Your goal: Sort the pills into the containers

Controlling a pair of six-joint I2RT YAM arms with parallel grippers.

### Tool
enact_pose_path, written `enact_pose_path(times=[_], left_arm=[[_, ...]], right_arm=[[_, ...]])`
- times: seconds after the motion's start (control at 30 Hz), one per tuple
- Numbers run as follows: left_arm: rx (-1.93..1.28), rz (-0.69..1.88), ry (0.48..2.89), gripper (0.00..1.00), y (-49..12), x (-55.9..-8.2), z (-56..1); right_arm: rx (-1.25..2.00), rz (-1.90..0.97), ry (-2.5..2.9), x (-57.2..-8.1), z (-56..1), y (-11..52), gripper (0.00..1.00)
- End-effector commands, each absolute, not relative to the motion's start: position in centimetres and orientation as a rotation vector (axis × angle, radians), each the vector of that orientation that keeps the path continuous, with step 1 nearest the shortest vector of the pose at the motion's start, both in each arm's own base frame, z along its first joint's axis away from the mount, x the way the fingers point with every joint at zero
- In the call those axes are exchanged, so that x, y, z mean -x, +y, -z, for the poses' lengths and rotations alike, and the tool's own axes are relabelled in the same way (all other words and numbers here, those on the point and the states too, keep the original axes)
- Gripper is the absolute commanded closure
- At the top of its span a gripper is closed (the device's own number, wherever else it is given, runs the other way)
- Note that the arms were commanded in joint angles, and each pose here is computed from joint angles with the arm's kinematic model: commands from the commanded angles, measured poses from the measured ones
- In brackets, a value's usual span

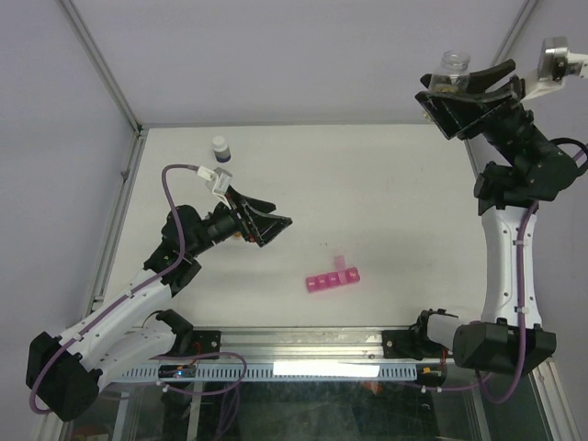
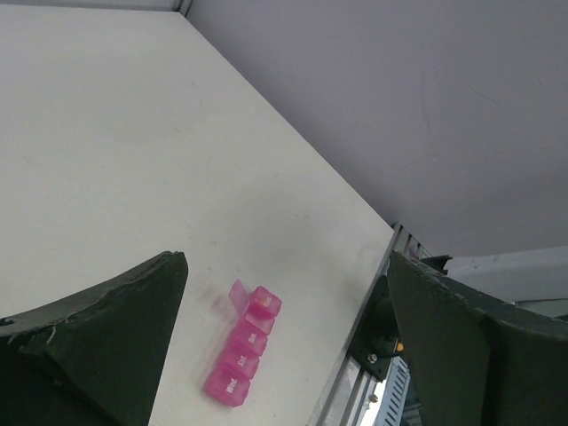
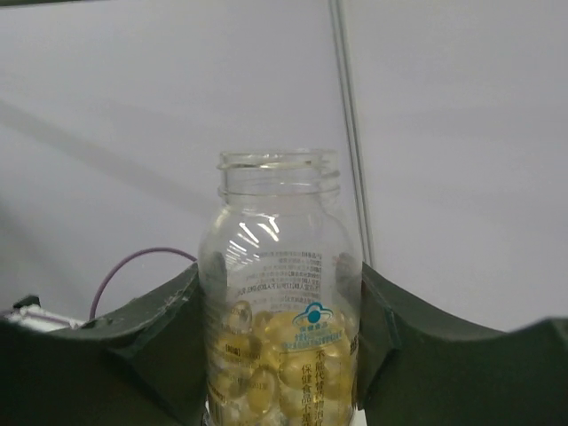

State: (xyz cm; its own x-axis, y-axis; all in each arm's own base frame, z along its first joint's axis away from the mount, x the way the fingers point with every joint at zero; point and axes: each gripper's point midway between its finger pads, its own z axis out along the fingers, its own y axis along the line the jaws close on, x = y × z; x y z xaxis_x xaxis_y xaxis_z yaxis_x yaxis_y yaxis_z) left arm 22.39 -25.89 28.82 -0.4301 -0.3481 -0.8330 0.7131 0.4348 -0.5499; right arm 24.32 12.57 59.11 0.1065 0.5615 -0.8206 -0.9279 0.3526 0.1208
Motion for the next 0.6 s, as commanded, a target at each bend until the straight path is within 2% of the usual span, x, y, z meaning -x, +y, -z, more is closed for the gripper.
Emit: enact_pose_path(times=[0.0,0.07,0.17,0.27,0.33,0.47,0.57], left_arm=[[-0.471,1.285,1.367,0.01,-26.3,-20.6,-33.2],[-0.543,1.304,1.265,0.01,-26.7,-19.7,-33.8],[-0.638,1.288,1.058,0.01,-26.7,-18.5,-35.0],[-0.684,1.257,0.932,0.01,-26.7,-18.0,-34.8],[-0.724,1.218,0.918,0.01,-26.9,-18.2,-33.7],[-0.795,1.121,0.983,0.01,-27.5,-19.3,-30.8],[-0.813,1.061,0.969,0.01,-27.6,-19.8,-30.4]], right_arm=[[0.443,-1.217,1.009,-24.2,-60.4,12.8,1.0],[0.76,-1.219,0.783,-17.9,-58.8,16.5,1.0],[0.85,-1.07,1.023,-21.8,-53.2,16.8,1.0],[1.086,-1.035,1.072,-20.8,-45.3,17.4,1.0],[1.193,-1.032,1.08,-19.8,-39.8,17.3,1.0],[1.21,-1.161,1.192,-19.3,-31.9,17.1,1.0],[1.309,-0.982,1.244,-19.7,-27.4,17.0,1.0]])
